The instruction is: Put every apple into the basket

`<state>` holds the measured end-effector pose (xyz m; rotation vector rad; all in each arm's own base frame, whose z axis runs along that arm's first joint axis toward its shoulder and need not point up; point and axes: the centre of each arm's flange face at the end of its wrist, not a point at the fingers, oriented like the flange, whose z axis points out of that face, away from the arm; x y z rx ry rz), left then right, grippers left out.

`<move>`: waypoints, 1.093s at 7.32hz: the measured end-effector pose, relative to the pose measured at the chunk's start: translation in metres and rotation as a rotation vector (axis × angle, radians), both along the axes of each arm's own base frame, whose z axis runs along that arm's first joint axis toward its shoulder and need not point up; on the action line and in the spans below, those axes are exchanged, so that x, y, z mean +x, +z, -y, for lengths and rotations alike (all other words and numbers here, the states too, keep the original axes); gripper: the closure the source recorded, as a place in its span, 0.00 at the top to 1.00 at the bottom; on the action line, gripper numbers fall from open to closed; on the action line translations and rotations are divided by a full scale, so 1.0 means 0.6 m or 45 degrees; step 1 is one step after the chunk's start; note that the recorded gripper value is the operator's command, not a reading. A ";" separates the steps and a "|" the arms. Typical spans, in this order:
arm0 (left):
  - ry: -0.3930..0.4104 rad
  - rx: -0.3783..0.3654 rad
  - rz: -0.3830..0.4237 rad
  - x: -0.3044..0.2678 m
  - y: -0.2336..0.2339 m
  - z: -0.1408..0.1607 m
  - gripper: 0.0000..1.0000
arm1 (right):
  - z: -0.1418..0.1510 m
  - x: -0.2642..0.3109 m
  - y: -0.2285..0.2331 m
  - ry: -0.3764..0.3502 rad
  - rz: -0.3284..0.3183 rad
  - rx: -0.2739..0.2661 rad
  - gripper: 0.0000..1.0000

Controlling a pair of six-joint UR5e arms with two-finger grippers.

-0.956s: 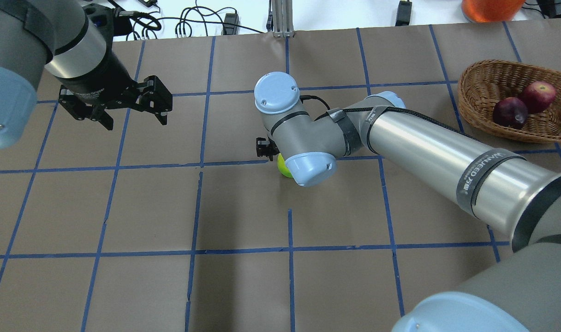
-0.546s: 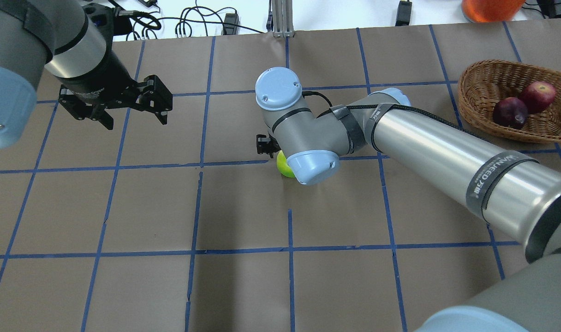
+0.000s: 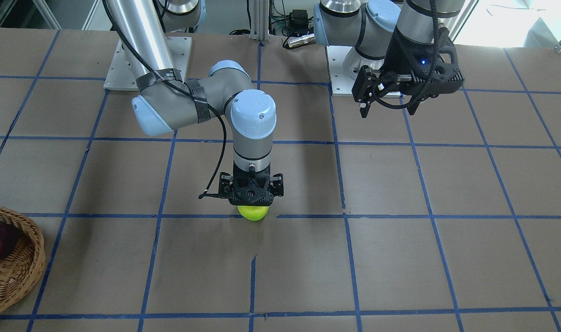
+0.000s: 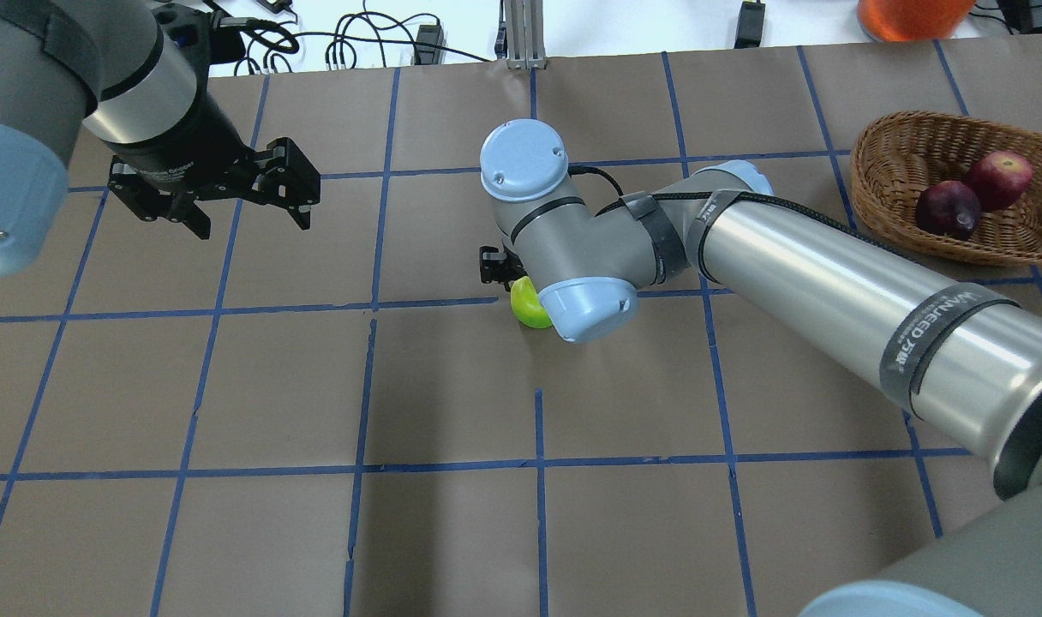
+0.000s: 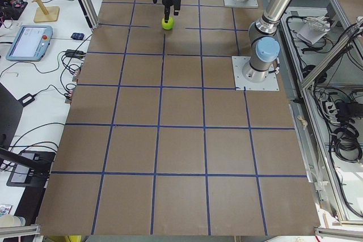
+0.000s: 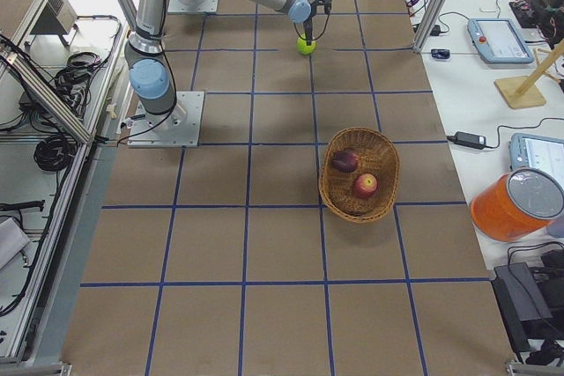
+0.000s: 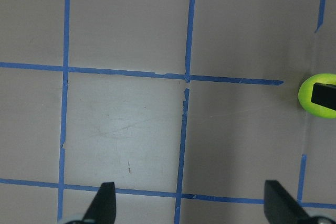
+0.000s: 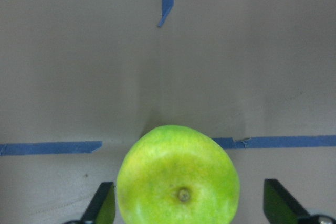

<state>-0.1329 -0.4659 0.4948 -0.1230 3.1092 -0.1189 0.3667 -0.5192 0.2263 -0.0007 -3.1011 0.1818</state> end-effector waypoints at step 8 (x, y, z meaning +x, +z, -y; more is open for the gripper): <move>0.002 -0.006 -0.003 0.001 0.003 0.002 1.00 | 0.048 -0.052 0.024 0.006 0.034 -0.043 0.01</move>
